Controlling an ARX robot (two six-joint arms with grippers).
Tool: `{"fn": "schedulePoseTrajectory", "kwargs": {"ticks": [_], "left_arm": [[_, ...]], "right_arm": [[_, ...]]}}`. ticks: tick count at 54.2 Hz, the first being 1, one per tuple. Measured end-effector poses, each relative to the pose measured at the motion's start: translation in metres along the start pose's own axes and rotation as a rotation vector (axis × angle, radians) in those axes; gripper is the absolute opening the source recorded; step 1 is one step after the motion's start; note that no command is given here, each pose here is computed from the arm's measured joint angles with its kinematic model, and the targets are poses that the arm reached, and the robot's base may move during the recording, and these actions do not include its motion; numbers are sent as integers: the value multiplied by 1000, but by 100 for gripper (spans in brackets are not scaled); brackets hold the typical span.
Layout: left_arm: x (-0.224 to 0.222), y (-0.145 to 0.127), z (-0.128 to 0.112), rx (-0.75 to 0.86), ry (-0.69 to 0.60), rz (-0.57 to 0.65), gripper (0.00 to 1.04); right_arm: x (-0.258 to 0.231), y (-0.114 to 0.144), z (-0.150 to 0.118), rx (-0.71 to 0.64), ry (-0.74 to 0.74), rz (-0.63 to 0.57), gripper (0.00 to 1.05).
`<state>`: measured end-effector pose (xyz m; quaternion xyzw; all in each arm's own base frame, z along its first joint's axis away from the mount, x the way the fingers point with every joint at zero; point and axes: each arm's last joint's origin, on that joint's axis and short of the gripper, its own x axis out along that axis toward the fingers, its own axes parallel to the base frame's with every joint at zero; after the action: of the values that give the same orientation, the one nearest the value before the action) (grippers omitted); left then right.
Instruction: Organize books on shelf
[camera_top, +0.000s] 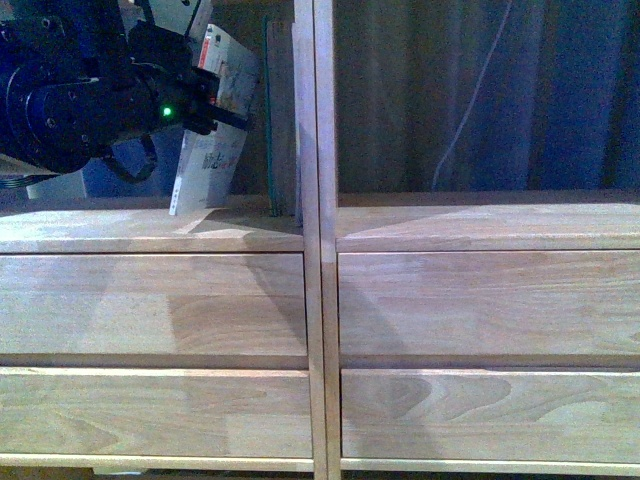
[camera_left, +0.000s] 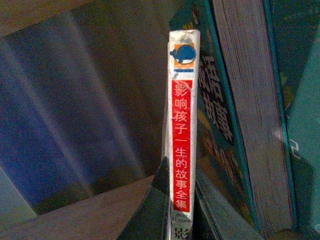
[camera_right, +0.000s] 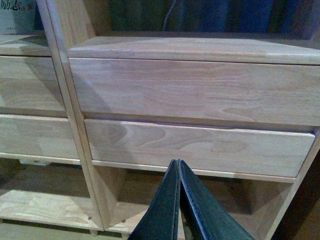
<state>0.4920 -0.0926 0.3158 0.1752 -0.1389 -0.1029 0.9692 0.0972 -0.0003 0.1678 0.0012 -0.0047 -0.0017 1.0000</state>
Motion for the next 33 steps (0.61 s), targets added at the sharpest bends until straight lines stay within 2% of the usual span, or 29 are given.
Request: {"fn": "schedulePoseTrajectory", "kwargs": {"ticks": [13,33], "left_arm": [[6,-11,-13,0,12,-18,7],[25,-15,-19,22,20,-15,7]], "right_arm": [[0,0,0,0,0,0,3],[0,0,0,0,0,0,3]]}}
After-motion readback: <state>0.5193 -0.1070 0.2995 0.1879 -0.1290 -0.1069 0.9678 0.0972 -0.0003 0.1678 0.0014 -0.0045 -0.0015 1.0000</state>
